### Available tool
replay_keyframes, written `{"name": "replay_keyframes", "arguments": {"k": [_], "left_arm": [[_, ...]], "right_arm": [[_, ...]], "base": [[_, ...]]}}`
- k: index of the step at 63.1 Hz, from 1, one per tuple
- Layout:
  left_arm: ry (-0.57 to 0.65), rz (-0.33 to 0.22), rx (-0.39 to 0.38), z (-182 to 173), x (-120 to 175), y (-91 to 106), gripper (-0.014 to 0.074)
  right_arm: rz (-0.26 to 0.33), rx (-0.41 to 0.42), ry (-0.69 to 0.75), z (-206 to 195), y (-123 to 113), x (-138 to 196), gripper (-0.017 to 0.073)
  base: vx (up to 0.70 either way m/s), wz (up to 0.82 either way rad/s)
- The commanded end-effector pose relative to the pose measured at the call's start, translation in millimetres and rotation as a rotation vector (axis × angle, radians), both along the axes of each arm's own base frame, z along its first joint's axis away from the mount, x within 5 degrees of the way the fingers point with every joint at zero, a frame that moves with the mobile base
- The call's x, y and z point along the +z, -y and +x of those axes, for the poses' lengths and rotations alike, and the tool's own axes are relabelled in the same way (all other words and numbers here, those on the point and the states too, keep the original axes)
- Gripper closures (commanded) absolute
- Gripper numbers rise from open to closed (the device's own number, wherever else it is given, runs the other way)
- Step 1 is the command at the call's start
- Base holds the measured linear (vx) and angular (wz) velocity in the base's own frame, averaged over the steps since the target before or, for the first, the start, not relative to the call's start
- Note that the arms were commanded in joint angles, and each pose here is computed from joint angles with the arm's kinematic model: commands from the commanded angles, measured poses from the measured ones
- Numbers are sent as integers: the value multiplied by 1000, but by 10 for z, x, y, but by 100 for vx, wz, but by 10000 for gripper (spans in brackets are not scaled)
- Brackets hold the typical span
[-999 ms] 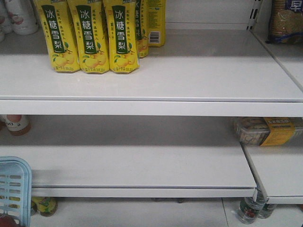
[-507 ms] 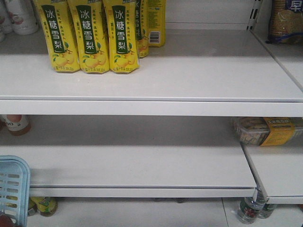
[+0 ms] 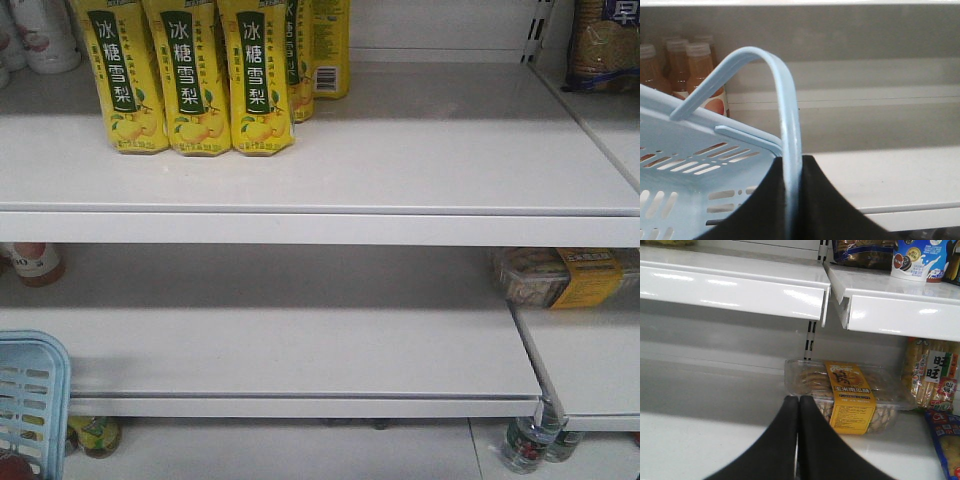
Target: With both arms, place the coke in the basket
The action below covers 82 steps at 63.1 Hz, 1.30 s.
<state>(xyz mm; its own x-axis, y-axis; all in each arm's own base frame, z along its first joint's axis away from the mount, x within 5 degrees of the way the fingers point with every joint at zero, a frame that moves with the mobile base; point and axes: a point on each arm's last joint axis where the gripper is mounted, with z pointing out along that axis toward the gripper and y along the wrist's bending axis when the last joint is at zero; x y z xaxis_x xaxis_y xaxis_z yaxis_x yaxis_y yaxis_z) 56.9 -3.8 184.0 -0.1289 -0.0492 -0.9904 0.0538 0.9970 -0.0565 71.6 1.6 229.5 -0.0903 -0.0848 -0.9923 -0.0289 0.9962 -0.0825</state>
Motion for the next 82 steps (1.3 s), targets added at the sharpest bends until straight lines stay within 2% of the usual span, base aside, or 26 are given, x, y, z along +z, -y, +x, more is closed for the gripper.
{"name": "replay_keyframes", "arguments": {"k": [1,42,50,57,69,82], "left_arm": [[186,42,9,-10,152,-9,598],[185,42,9,-10,151,-9,598],[185,42,9,-10,151,-9,598],[185,42,9,-10,151,-9,598],[185,42,9,-10,151,-9,598],[184,42,9,-10,150,-9,598]], "right_arm": [[-2,-8,88,16,6,153,569],[-2,-8,91,8,6,155,569],[-19,-7,105,-18,6,161,569],[-19,-7,119,-32,6,43,569],[23,-8,189,-77,7,-245,569],[43,-8,205,-140,8,-260,569]], "base": [[0,0],[0,0],[0,0],[0,0],[0,0],[0,0]]}}
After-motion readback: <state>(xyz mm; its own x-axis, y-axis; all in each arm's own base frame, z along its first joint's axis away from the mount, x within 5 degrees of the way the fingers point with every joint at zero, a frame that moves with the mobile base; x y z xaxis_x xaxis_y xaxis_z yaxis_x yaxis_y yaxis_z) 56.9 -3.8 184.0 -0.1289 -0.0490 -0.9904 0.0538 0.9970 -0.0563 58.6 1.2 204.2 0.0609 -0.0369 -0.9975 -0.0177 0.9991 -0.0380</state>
